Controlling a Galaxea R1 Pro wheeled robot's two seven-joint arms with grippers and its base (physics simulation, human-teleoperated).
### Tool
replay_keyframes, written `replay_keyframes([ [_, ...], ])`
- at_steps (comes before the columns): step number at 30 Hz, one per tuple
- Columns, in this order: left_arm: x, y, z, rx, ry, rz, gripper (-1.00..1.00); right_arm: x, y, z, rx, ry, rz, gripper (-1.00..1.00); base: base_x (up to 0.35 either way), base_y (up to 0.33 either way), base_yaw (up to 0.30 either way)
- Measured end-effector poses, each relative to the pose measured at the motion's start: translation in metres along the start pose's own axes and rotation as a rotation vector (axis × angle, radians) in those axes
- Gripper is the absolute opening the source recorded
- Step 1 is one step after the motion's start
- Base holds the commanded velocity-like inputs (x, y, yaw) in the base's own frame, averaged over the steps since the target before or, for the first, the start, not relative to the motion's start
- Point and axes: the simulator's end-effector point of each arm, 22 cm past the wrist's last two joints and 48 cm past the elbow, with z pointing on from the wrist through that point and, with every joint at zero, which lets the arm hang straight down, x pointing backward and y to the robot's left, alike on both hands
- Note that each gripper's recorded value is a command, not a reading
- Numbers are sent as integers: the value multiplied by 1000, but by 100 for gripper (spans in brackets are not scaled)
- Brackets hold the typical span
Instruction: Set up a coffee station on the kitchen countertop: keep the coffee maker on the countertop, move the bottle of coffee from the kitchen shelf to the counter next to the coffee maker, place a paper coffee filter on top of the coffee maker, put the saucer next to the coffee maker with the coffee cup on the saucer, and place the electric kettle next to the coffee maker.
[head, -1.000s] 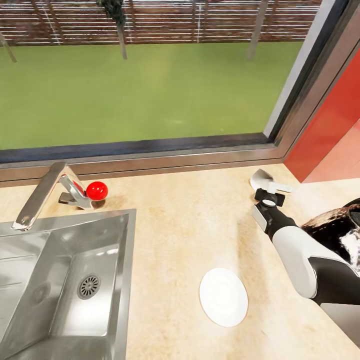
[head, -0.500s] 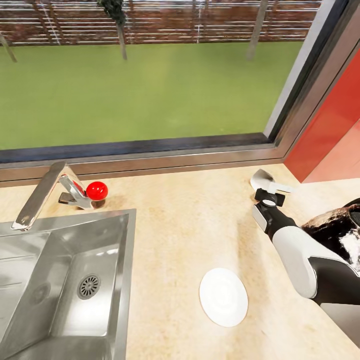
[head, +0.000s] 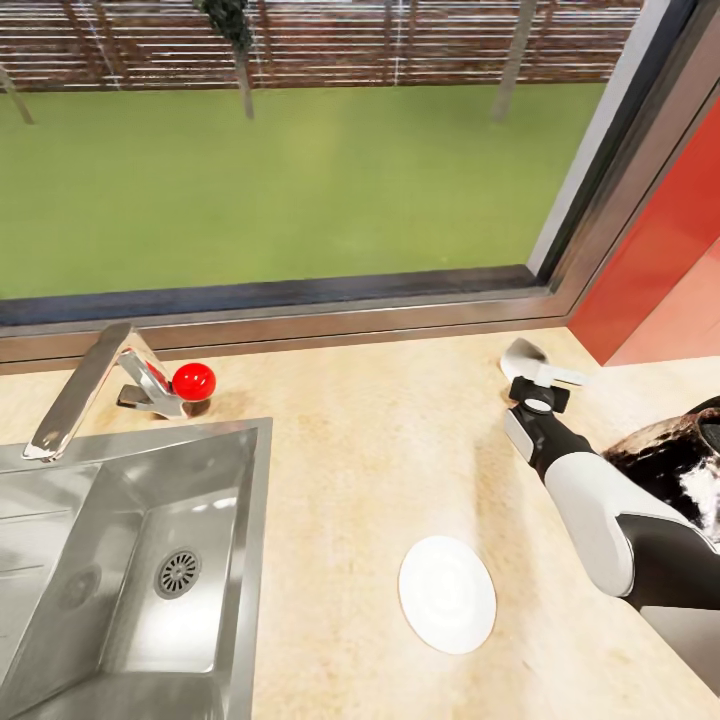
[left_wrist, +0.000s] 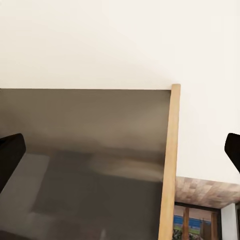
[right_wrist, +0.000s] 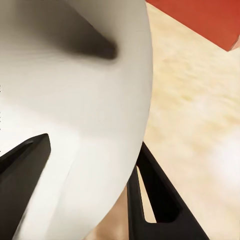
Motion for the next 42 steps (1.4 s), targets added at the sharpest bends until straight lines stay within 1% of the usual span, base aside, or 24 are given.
replay_keyframes([
  [9,-2,5,0,-7,-7,-3,100,-4,5,-2,-7,-5,15,-100,0,0,0],
  [11,-2,4,0,-6,-8,-3,100,-23,7,-2,-9,-42,35,-100,-41,0,0],
  [14,-2,3,0,-4,-7,-2,100,-62,12,-6,-20,-115,77,-100,-203,0,0],
  [16,-2,2,0,-3,-8,-2,100,-74,21,-12,-34,-134,95,-100,-294,0,0],
  [20,-3,2,0,-2,-9,-2,100,-76,44,-21,-68,-117,97,-100,-324,0,0],
  [23,-3,2,0,-3,-10,-2,100,-90,50,-27,-81,-138,105,-100,-334,0,0],
  [24,-3,2,0,-3,-10,-2,100,-98,54,-30,-87,-148,111,-100,0,0,0],
  [25,-9,-2,1,2,-27,-13,100,-98,57,-34,-90,-152,104,-100,0,0,0],
  [28,-16,-2,0,1,-39,-12,100,-91,70,-41,-112,-148,96,-100,0,0,0],
  [30,-11,-1,0,0,-30,-10,100,-81,74,-43,-117,-129,105,-100,0,0,0],
  [34,-12,0,0,-1,-31,-9,100,-83,86,-46,-129,-111,131,-100,0,0,0],
  [38,-12,1,0,-2,-32,-10,100,-79,92,-47,-138,-97,128,-100,0,0,0],
  [40,-12,1,0,-3,-32,-11,100,-80,95,-49,-142,-99,130,-100,0,0,-2],
  [42,-13,1,0,-2,-34,-11,100,-85,103,-54,-156,-108,133,-100,0,0,-39],
])
